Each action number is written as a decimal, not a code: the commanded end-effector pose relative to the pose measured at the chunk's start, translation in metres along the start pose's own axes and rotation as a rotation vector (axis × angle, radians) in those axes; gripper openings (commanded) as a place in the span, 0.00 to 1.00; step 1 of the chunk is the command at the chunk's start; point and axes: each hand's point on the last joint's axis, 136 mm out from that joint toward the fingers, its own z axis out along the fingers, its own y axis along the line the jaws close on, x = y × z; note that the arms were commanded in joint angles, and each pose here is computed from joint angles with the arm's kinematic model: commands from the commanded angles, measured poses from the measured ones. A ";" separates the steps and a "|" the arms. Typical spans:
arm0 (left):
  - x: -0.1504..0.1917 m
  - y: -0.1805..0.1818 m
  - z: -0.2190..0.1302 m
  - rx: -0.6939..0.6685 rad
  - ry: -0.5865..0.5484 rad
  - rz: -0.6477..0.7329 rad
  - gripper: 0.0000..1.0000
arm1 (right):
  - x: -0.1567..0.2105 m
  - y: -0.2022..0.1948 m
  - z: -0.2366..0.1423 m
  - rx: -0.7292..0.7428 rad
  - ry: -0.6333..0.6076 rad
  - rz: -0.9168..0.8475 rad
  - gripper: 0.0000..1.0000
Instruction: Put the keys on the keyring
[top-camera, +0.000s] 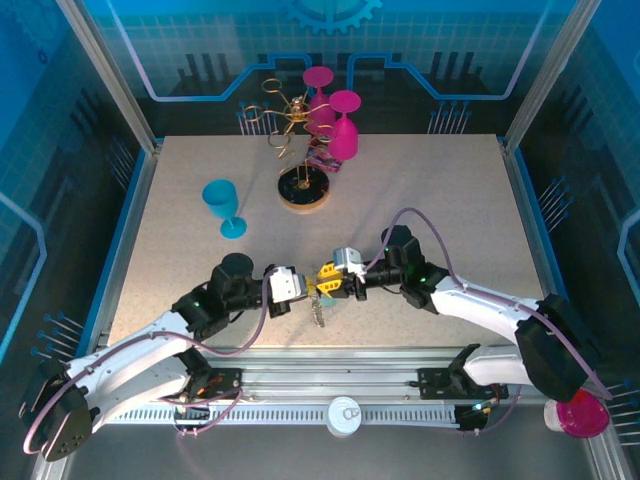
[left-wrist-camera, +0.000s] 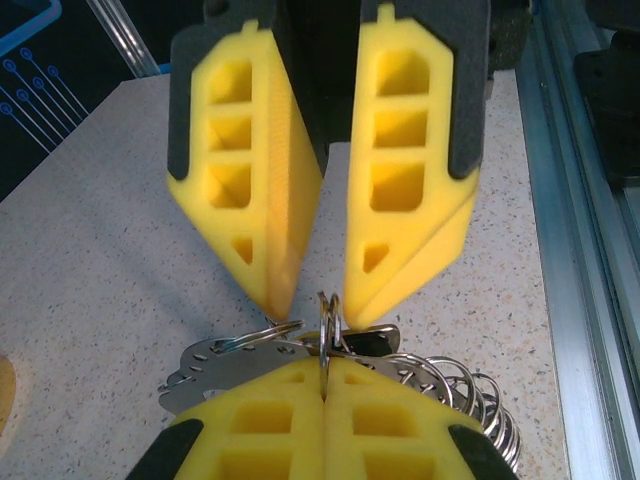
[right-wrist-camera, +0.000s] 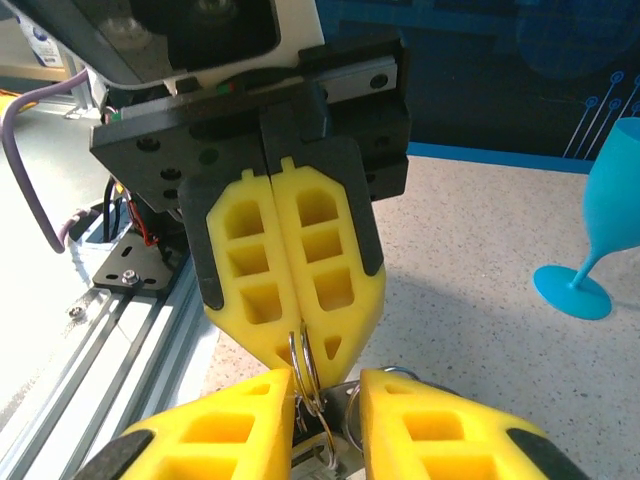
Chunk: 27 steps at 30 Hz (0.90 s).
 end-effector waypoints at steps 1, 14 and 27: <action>-0.016 -0.004 -0.002 0.023 -0.076 0.021 0.00 | -0.003 -0.001 0.005 -0.006 0.006 -0.046 0.25; -0.013 0.004 -0.004 -0.019 -0.034 0.020 0.19 | -0.007 0.002 0.003 -0.014 0.073 -0.094 0.00; -0.013 0.003 -0.001 0.020 0.012 0.030 0.07 | -0.001 0.005 0.009 -0.030 0.383 -0.197 0.00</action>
